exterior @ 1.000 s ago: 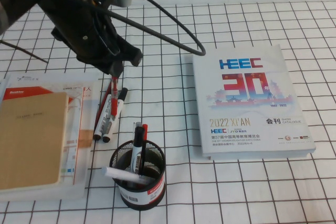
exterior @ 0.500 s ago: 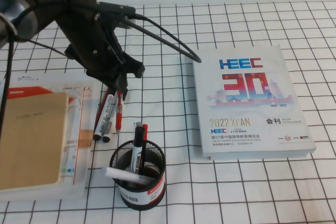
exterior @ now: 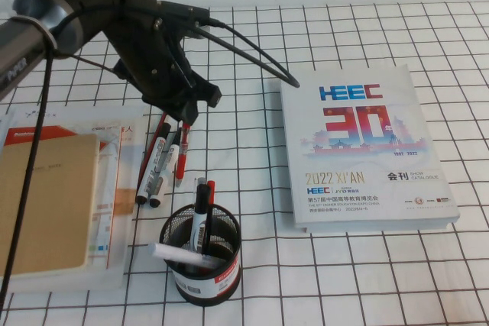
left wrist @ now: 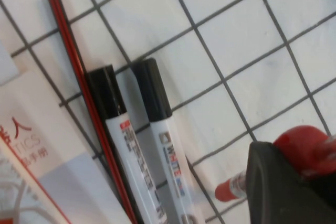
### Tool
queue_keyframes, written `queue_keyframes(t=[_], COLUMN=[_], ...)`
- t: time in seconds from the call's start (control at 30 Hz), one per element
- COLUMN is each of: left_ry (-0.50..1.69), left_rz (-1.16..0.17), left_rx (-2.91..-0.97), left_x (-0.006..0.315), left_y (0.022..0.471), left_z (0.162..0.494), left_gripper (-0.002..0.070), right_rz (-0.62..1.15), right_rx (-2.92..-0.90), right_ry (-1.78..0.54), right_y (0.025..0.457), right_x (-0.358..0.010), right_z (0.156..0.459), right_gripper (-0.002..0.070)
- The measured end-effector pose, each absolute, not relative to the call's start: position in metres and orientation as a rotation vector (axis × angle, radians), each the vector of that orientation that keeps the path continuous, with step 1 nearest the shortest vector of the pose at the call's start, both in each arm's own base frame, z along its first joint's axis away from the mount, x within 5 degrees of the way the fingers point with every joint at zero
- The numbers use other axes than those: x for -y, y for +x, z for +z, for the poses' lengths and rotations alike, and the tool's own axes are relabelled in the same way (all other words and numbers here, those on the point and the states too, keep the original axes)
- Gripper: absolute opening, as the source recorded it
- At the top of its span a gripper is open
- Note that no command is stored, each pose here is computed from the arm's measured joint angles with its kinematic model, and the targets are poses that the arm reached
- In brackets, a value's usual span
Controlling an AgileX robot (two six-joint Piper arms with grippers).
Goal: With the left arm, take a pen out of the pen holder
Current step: 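Take a marker out of the pen holder and lay it on the table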
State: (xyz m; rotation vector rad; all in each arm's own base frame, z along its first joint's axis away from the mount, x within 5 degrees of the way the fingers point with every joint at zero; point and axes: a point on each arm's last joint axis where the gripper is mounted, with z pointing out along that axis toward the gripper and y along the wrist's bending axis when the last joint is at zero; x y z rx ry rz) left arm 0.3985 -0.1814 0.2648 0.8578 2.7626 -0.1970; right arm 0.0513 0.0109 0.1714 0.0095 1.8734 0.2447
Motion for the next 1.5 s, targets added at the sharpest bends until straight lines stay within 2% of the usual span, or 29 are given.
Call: queue_keyframes(t=[0.63, 0.73, 0.9, 1.17, 1.27, 1.4, 1.5], left_ry=[0.877, 0.889, 0.899, 0.883, 0.878, 0.862, 0.825], left_rz=[-0.216, -0.208, -0.179, -0.154, -0.156, -0.157, -0.168], left_rx=[-2.689, -2.680, -2.708, -2.709, -2.698, -2.652, -2.574], left_x=[0.191, 0.192, 0.185, 0.178, 0.177, 0.172, 0.168], left_y=[0.419, 0.421, 0.424, 0.427, 0.425, 0.413, 0.393], left_z=[0.238, 0.234, 0.224, 0.224, 0.232, 0.255, 0.277], left_gripper=[0.0074, 0.0109, 0.0211, 0.0235, 0.0200, 0.0069, 0.0020], right_rz=[0.245, 0.245, 0.245, 0.245, 0.245, 0.245, 0.245], right_rx=[-1.873, -1.873, -1.873, -1.873, -1.873, -1.873, -1.873], right_ry=[0.010, 0.010, 0.010, 0.010, 0.010, 0.010, 0.010], right_y=[0.051, 0.051, 0.051, 0.051, 0.051, 0.051, 0.051], right_x=[-0.011, -0.011, -0.011, -0.011, -0.011, -0.011, -0.011], right_z=[0.171, 0.171, 0.171, 0.171, 0.171, 0.171, 0.171], right_gripper=[-0.0015, -0.0015, -0.0015, -0.0015, -0.0015, -0.0015, -0.0015])
